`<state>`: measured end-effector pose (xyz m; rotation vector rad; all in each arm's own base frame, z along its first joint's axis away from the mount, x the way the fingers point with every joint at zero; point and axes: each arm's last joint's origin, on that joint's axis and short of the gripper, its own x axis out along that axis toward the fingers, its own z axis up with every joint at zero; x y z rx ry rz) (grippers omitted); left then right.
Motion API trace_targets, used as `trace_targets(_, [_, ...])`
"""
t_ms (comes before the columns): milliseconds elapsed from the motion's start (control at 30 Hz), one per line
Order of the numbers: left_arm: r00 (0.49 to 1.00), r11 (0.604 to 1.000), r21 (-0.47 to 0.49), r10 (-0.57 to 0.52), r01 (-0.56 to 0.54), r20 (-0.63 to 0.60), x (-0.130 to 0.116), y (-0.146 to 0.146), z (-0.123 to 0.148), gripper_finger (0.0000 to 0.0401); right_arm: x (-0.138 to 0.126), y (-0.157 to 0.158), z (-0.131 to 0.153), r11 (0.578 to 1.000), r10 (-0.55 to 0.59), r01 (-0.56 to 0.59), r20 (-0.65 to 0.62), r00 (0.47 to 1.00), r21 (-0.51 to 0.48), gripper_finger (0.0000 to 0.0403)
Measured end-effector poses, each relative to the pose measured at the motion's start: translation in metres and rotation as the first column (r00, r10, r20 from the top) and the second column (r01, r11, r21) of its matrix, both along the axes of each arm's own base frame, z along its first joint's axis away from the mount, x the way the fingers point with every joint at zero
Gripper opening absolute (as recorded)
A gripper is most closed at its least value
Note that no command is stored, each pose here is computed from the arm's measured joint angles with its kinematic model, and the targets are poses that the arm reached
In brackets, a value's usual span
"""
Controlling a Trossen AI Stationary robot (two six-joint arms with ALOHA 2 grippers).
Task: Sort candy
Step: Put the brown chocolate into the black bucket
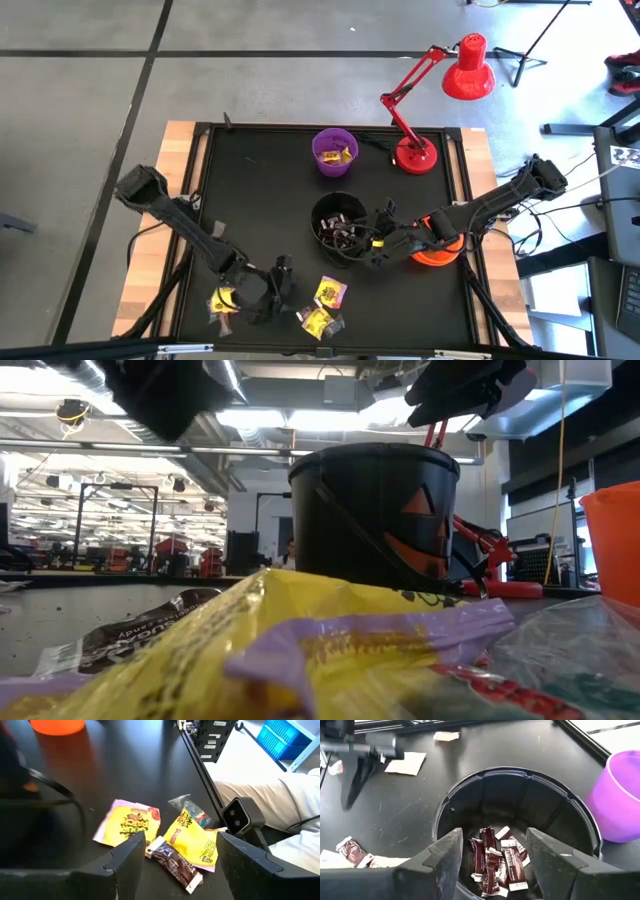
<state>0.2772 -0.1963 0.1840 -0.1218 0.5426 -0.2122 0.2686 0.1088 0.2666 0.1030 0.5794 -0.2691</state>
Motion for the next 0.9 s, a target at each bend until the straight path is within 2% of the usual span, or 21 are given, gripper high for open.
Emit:
trace_targets(233, [1.000,0.998,-0.070,-0.002,0.003,0.003,0.016,-0.013,-0.042,0.0233,0.000,0.000,0.000,1.000,-0.001,0.001,0.000,1.000,0.003,0.0218])
trace_targets(433, [0.996,0.995,-0.084,0.042,-0.049,-0.076,0.019,-0.015,-0.072,0.0234,0.000,0.000,0.000,1.000,-0.001,0.001,0.003,1.000,0.004,0.0218])
trace_targets(800, [0.988,0.992,-0.057,0.105,-0.112,-0.117,0.024,-0.007,-0.092,0.0233,0.002,0.001,0.002,1.000,-0.001,0.000,0.026,1.000,0.015,0.0218])
trace_targets(900, [0.986,0.992,-0.039,0.112,-0.118,-0.127,0.024,-0.005,-0.093,0.0220,0.002,0.001,0.002,1.000,-0.001,0.001,0.026,1.000,0.015,0.0218])
